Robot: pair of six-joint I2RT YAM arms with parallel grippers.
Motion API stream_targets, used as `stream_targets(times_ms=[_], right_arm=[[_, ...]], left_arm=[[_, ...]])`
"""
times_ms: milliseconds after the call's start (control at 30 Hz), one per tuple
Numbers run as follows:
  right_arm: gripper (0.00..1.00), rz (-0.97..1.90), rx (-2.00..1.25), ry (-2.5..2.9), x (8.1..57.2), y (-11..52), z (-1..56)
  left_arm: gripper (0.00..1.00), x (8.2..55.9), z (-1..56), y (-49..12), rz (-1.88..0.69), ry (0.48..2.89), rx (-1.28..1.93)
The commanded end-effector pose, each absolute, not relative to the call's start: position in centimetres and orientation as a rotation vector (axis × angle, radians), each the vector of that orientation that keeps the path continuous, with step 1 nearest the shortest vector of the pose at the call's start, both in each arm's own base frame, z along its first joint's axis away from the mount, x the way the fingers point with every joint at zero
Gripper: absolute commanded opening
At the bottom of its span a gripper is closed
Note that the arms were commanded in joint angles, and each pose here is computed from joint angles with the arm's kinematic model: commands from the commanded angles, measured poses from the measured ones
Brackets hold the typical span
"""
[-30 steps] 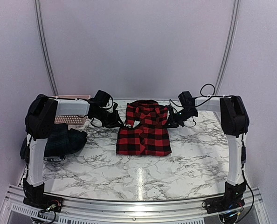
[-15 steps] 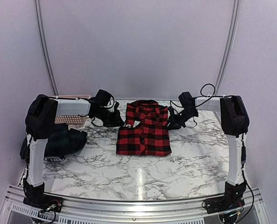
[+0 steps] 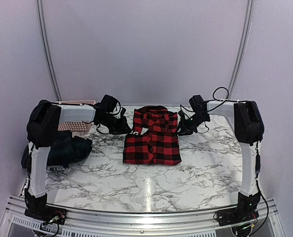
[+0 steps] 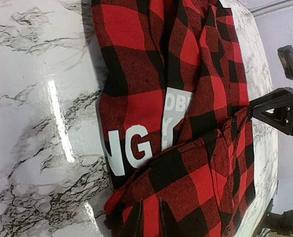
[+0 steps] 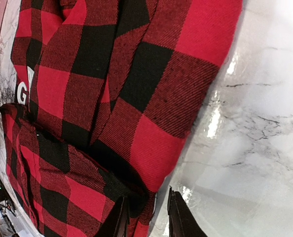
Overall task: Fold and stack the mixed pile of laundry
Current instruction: Smooth out the 2/3-rectangle-folded T-shirt at the center of the board.
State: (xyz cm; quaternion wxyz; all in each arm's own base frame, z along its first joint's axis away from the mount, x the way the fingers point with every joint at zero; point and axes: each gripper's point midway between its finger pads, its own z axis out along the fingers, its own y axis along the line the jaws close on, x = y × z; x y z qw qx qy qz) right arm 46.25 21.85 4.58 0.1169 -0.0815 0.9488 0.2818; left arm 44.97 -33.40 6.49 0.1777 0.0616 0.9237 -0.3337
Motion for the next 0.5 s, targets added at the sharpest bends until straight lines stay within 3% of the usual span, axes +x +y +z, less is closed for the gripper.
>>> stream_targets(times_ms=[0,167,467], right_arm=[[0.23,0.819,-0.299,2.714,47.0,22.8,7.2],[0.21,0.839,-0.318,2.729,46.8,23.6,6.3],[0.08,0.854,-0.341,2.725,46.9,24.3,6.2]], left_arm=[[0.14,44.8,5.9,-33.7,-0.953,2.636,0.194],[0.15,44.7,5.7,-33.7,-0.954,2.642,0.193],[0.35,44.4,5.5,-33.1,-0.927,2.656,0.180]])
